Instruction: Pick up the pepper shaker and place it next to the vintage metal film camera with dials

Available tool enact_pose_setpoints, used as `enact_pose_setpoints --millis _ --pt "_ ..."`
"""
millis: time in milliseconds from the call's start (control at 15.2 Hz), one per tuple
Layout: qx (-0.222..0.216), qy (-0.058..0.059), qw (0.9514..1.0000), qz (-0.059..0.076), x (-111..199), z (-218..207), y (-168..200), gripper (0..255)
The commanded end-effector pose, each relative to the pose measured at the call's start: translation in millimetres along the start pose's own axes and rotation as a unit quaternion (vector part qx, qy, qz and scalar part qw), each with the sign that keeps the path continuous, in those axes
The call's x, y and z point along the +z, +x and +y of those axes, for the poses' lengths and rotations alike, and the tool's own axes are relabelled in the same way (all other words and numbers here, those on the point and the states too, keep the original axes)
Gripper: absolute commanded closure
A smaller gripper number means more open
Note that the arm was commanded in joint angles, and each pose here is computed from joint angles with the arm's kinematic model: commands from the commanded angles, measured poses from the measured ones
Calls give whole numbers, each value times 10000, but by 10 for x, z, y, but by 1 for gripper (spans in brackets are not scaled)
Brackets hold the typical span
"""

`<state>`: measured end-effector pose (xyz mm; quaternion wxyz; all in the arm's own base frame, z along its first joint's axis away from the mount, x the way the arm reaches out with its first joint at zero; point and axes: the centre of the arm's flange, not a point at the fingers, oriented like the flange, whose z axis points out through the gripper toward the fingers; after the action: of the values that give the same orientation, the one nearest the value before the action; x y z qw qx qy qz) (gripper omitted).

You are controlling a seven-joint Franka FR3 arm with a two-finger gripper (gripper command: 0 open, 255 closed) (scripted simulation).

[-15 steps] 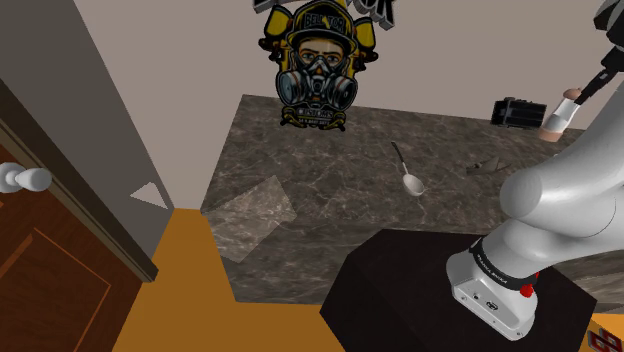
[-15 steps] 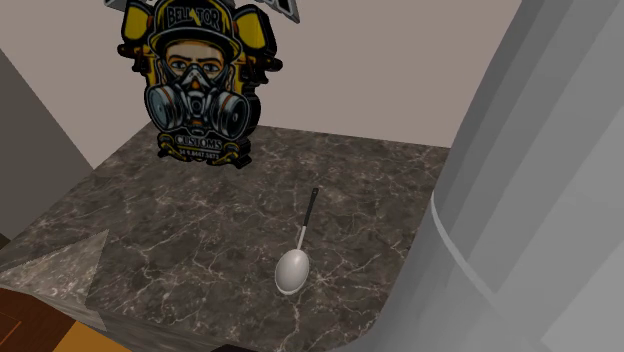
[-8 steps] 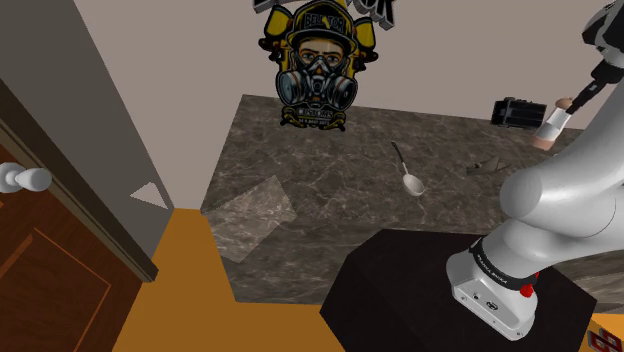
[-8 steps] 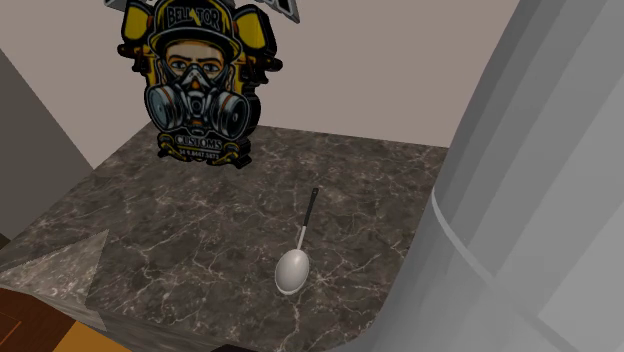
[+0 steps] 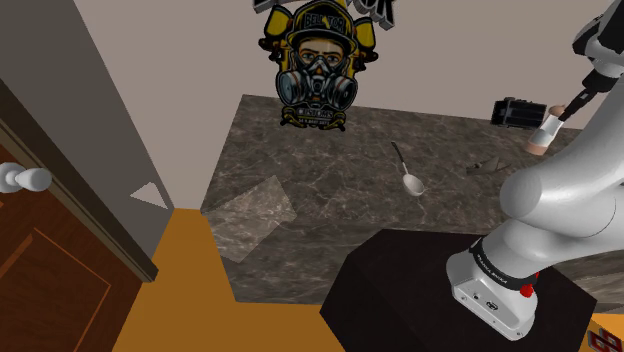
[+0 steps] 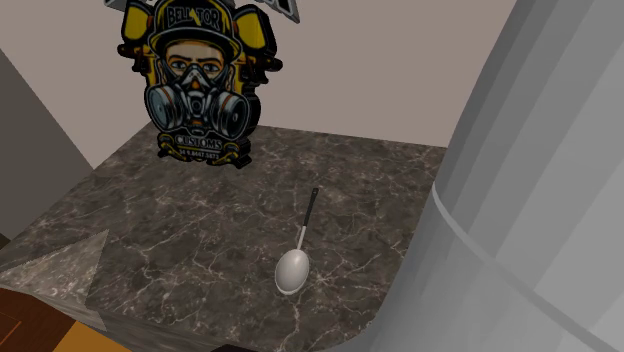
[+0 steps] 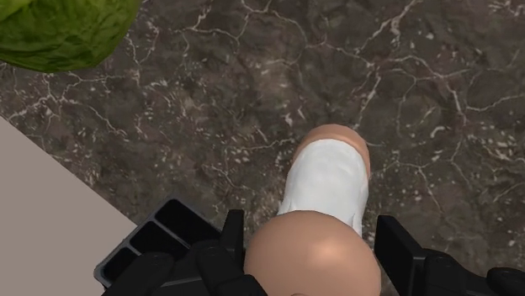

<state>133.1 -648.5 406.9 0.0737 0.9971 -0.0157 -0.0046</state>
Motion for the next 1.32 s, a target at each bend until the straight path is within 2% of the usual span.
enact_pose_setpoints --millis 0,198,264,594,858,1254 --pt "0 -3 10000 1 5 0 -1 255" --pt "0 -3 10000 1 5 0 -1 255" --pt "0 -3 10000 1 5 0 -1 0" --pt "0 -2 10000 1 5 0 -1 0" --pt "0 -3 10000 1 -495 0 -1 0" --pt "0 -3 10000 1 -495 0 -1 0"
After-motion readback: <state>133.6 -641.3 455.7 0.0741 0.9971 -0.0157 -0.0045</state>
